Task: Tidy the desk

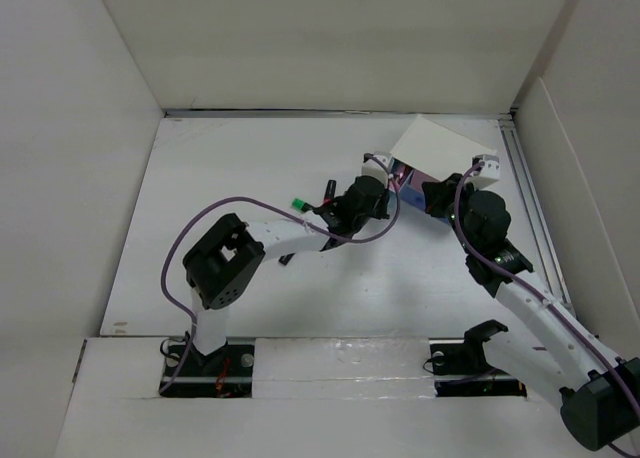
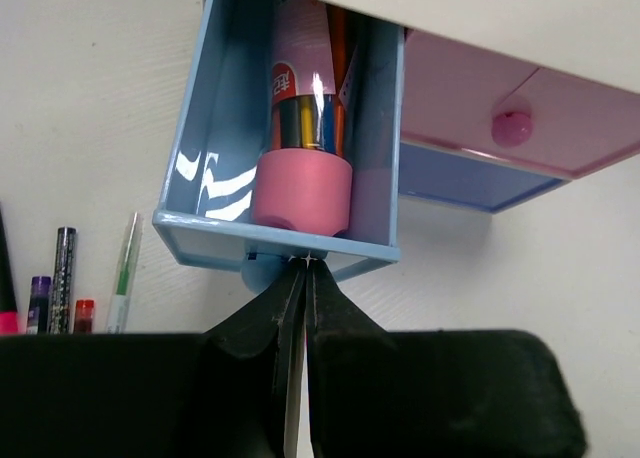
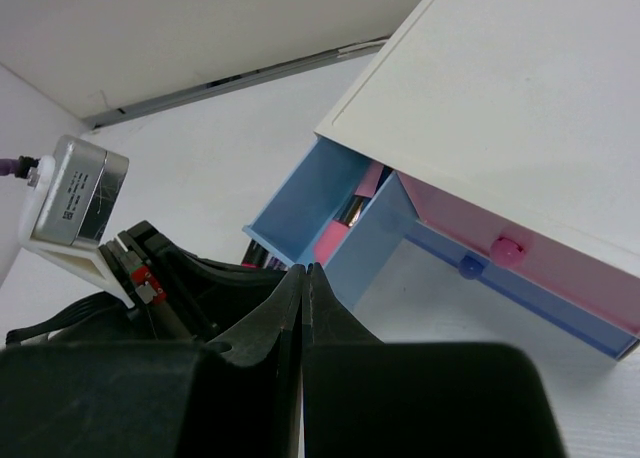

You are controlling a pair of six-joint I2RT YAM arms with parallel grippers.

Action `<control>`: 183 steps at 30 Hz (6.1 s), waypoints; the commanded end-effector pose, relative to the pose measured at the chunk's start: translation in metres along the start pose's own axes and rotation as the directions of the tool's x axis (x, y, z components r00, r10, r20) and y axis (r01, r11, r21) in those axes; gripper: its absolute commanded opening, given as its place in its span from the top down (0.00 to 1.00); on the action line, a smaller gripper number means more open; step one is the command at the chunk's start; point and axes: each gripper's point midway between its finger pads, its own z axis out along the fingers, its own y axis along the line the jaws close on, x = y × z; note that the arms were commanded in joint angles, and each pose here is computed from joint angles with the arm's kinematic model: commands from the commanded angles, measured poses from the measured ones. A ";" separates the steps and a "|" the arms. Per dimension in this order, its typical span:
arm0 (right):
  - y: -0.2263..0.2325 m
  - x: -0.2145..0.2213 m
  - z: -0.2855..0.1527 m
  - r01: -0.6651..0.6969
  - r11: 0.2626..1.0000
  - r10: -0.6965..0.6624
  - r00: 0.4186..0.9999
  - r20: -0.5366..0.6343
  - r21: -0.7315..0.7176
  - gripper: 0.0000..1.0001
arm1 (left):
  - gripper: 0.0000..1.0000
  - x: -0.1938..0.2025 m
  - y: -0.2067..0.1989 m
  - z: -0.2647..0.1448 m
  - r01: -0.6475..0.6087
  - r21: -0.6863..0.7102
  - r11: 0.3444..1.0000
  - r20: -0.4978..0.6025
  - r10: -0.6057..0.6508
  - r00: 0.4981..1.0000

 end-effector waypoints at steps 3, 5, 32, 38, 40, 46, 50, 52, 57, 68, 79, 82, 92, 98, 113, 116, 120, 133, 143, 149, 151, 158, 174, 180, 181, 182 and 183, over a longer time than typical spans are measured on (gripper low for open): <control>0.010 -0.021 0.001 -0.003 0.999 0.005 0.998 0.061 -0.033 1.00 | 1.00 -0.049 -0.008 0.008 0.018 0.007 1.000 0.106 -0.019 0.994; 0.009 -0.020 0.002 -0.003 1.000 0.005 0.998 0.059 -0.030 1.00 | 1.00 -0.047 -0.004 0.015 0.018 -0.002 1.000 0.098 -0.018 0.995; 0.002 -0.026 -0.005 -0.039 0.999 0.039 0.994 0.102 0.000 1.00 | 1.00 -0.069 0.000 0.082 0.036 -0.007 0.999 0.104 -0.036 0.994; 0.002 -0.029 -0.008 -0.044 0.999 0.044 0.992 0.115 -0.004 1.00 | 1.00 -0.072 -0.001 0.075 0.036 0.007 0.999 0.122 -0.037 0.992; 0.002 -0.029 -0.009 -0.045 0.999 0.046 0.992 0.116 -0.005 1.00 | 1.00 -0.076 -0.002 0.077 0.031 0.007 1.000 0.123 -0.031 0.992; 0.002 -0.032 -0.012 -0.046 0.999 0.047 0.991 0.127 -0.006 1.00 | 0.95 -0.076 -0.007 0.088 0.005 0.008 1.000 0.093 -0.006 0.996; 0.002 -0.035 -0.014 -0.046 0.999 0.046 0.990 0.135 -0.005 1.00 | 0.91 -0.072 -0.010 0.088 0.007 0.026 1.000 0.075 -0.009 0.997; 0.003 -0.035 -0.014 -0.045 0.999 0.045 0.990 0.135 -0.008 1.00 | 0.86 -0.071 -0.007 0.081 0.015 0.022 1.000 0.082 -0.016 0.997; 0.003 -0.034 -0.014 -0.047 0.999 0.048 0.990 0.131 -0.009 0.93 | 0.66 -0.074 0.010 0.052 0.042 -0.017 0.999 0.139 -0.039 0.989; 0.004 -0.034 -0.014 -0.050 0.999 0.051 0.990 0.130 -0.017 0.73 | 0.74 -0.026 -0.002 0.016 0.044 0.058 0.997 0.083 -0.048 0.995; 0.004 -0.033 -0.013 -0.048 0.999 0.049 0.990 0.129 -0.012 0.70 | 0.61 0.006 -0.029 0.067 0.013 0.137 0.990 -0.047 -0.006 0.999; 0.003 -0.032 -0.012 -0.046 0.999 0.047 0.991 0.127 -0.011 0.70 | 0.58 0.000 -0.039 0.079 0.009 0.157 0.988 -0.055 0.000 0.998; 0.002 -0.032 -0.011 -0.043 0.999 0.044 0.991 0.127 -0.006 0.70 | 0.60 0.020 -0.042 0.115 -0.011 0.136 0.991 -0.123 0.028 0.992; 0.003 -0.031 -0.012 -0.042 0.999 0.043 0.991 0.125 -0.011 0.70 | 0.61 0.028 -0.038 0.119 -0.024 0.128 0.991 -0.129 0.040 0.991; 0.004 -0.030 -0.010 -0.039 0.999 0.040 0.992 0.121 -0.014 0.70 | 0.61 0.019 -0.053 0.126 -0.025 0.198 0.980 -0.087 0.043 0.995; 0.004 -0.030 -0.010 -0.039 0.999 0.040 0.992 0.121 -0.015 0.70 | 0.61 0.021 -0.059 0.127 -0.031 0.231 0.973 -0.092 0.053 0.994; 0.004 -0.029 -0.009 -0.039 0.999 0.041 0.992 0.116 -0.018 0.70 | 0.63 0.019 -0.061 0.128 -0.031 0.244 0.969 -0.079 0.051 0.996; 0.005 -0.028 -0.009 -0.037 0.999 0.039 0.993 0.114 -0.022 0.70 | 0.86 0.019 -0.057 0.129 -0.039 0.220 0.975 -0.072 0.056 0.996; -0.001 -0.021 -0.001 -0.040 0.999 0.038 0.995 0.097 0.014 0.74 | 1.00 0.012 -0.045 0.109 -0.036 0.186 0.982 -0.046 0.045 0.998; -0.015 -0.014 0.004 -0.071 0.995 0.064 0.993 0.096 0.072 0.87 | 1.00 0.004 -0.043 0.084 -0.010 0.200 0.980 -0.025 0.015 1.000; -0.023 -0.012 0.006 -0.079 0.991 0.068 0.993 0.100 0.105 0.92 | 1.00 0.007 -0.040 0.077 -0.006 0.199 0.980 -0.027 0.011 1.000; -0.037 0.006 0.023 -0.079 0.987 0.075 0.997 0.029 0.137 0.96 | 1.00 0.012 -0.036 0.069 -0.002 0.198 0.980 -0.035 0.009 0.999; -0.059 0.042 0.056 -0.049 0.983 0.067 0.993 -0.097 0.176 0.98 | 1.00 0.036 -0.010 0.013 0.039 0.181 0.983 -0.065 -0.027 0.998; -0.070 0.039 0.060 -0.041 0.974 0.061 0.995 -0.084 0.222 0.97 | 1.00 0.046 -0.005 0.001 0.029 0.183 0.983 -0.091 -0.013 0.996; -0.073 0.036 0.063 -0.038 0.972 0.057 0.995 -0.077 0.233 0.97 | 1.00 0.048 -0.004 0.000 0.028 0.185 0.982 -0.097 -0.010 0.995; -0.073 0.035 0.064 -0.036 0.971 0.055 0.995 -0.077 0.236 0.97 | 1.00 0.050 -0.005 -0.001 0.031 0.190 0.981 -0.103 -0.012 0.995; -0.074 0.034 0.065 -0.036 0.971 0.055 0.996 -0.076 0.238 0.97 | 1.00 0.053 -0.004 -0.002 0.034 0.188 0.982 -0.109 -0.013 0.994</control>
